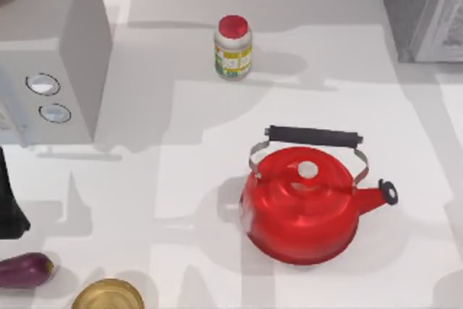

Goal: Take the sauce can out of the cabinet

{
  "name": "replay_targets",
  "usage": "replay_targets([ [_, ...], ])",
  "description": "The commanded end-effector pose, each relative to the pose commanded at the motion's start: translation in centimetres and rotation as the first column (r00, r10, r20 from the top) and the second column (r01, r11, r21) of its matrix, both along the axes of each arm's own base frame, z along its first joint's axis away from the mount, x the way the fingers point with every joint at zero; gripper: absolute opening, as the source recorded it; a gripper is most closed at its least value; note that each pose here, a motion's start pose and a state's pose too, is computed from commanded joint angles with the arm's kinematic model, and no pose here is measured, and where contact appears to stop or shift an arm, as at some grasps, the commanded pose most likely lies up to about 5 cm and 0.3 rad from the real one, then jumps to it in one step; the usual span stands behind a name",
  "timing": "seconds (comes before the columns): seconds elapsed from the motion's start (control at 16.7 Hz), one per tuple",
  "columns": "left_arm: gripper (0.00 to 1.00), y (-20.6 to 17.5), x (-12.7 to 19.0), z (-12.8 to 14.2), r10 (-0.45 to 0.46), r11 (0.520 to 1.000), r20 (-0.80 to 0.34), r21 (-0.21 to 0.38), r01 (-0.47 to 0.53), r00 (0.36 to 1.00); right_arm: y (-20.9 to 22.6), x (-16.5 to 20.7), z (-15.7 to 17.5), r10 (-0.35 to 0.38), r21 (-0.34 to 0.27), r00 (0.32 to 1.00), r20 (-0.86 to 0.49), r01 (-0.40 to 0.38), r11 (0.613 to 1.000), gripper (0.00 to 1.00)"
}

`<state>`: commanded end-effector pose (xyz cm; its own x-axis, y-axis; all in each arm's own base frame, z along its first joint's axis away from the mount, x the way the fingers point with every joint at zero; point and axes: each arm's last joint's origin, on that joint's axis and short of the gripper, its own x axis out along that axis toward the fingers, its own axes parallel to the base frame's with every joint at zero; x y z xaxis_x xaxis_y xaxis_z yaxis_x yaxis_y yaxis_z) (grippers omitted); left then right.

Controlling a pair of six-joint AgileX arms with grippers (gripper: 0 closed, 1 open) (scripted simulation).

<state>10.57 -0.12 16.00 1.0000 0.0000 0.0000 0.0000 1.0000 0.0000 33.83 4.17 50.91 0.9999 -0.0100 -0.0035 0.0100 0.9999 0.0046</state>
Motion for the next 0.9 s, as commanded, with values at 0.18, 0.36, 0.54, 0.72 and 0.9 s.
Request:
replay_targets([
  [0.18, 1.00, 0.0, 0.0, 0.0, 0.000, 1.000, 0.000, 0.000, 0.000, 1.000, 0.1, 0.0, -0.1, 0.003, -0.001, 1.000, -0.004, -0.003, 1.000, 1.00],
  [0.36, 1.00, 0.0, 0.0, 0.0, 0.000, 1.000, 0.000, 0.000, 0.000, 1.000, 0.1, 1.2, 0.1, 0.000, 0.000, 1.000, 0.000, 0.000, 1.000, 1.00],
  [0.54, 1.00, 0.0, 0.0, 0.0, 0.000, 1.000, 0.000, 0.000, 0.000, 1.000, 0.1, 3.3, 0.2, 0.000, 0.000, 1.000, 0.000, 0.000, 1.000, 1.00],
  [0.72, 1.00, 0.0, 0.0, 0.0, 0.000, 1.000, 0.000, 0.000, 0.000, 1.000, 0.0, 5.2, 0.1, 0.000, 0.000, 1.000, 0.000, 0.000, 1.000, 1.00],
  [0.9, 1.00, 0.0, 0.0, 0.0, 0.000, 1.000, 0.000, 0.000, 0.000, 1.000, -0.1, 6.0, 0.0, 0.000, 0.000, 1.000, 0.000, 0.000, 1.000, 1.00],
])
